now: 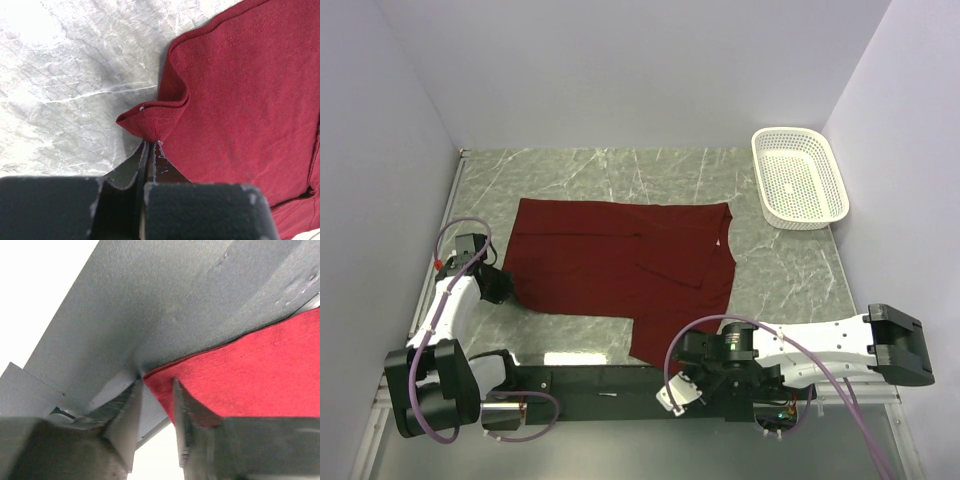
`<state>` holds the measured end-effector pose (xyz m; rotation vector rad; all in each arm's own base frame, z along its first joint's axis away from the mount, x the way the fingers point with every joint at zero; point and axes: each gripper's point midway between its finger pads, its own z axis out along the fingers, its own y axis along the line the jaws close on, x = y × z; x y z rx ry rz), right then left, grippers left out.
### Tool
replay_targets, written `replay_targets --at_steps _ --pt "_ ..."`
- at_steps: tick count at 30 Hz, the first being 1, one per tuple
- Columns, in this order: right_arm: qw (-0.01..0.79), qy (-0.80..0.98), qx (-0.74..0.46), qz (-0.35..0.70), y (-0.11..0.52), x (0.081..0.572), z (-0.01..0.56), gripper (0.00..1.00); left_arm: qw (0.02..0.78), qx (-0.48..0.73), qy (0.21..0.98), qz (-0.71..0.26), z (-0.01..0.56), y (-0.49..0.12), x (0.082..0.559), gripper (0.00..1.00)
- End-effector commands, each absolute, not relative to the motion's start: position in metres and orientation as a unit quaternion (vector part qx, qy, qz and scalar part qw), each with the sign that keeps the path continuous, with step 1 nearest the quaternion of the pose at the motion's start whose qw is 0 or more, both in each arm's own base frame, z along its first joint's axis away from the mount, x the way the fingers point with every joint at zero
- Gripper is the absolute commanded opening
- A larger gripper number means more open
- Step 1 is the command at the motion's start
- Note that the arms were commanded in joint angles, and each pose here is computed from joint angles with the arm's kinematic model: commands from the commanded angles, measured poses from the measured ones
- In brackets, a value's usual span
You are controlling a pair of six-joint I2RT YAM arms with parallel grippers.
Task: Fold and stack the t-shirts
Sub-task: Fold the tshirt
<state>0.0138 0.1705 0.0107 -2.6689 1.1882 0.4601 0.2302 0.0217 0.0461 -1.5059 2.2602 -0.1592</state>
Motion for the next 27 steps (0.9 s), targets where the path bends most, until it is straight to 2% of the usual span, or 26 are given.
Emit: replay_targets --at_steps 1,5,6,8,9,15,19,23,27 --pt "0.099 0.402 -0.898 0.153 0.177 0.014 0.009 0.35 0.221 -0.534 0.814 -0.064 0.049 0.022 0.234 0.02" --pt "0.103 0.408 -0.896 0.145 0.179 0.017 0.008 0.22 0.220 -0.533 0.814 -0.065 0.048 0.022 0.235 0.02" --pt "0.106 0.409 -0.895 0.144 0.179 0.018 0.008 0.13 0.221 -0.533 0.814 -0.066 0.049 0.022 0.235 0.02" --pt "0.115 0.413 -0.892 0.141 0.182 0.021 0.010 0.07 0.222 -0.533 0.814 -0.067 0.049 0.022 0.236 0.02" --pt "0.124 0.414 -0.890 0.143 0.184 0.022 0.013 0.00 0.222 -0.532 0.814 -0.068 0.050 0.021 0.236 0.02" --pt "0.196 0.478 -0.837 0.180 0.199 0.050 0.053 0.00 0.223 -0.532 0.814 -0.075 0.053 0.020 0.235 0.02" --pt "0.289 0.540 -0.758 0.224 0.210 0.092 0.107 0.00 0.223 -0.533 0.812 -0.082 0.052 0.018 0.237 0.02" --pt "0.380 0.609 -0.667 0.201 0.213 0.146 0.140 0.00 0.215 -0.537 0.810 -0.096 0.049 0.014 0.244 0.02" --pt "0.416 0.665 -0.585 0.205 0.206 0.189 0.163 0.00 0.221 -0.534 0.809 -0.110 0.058 0.013 0.257 0.01"
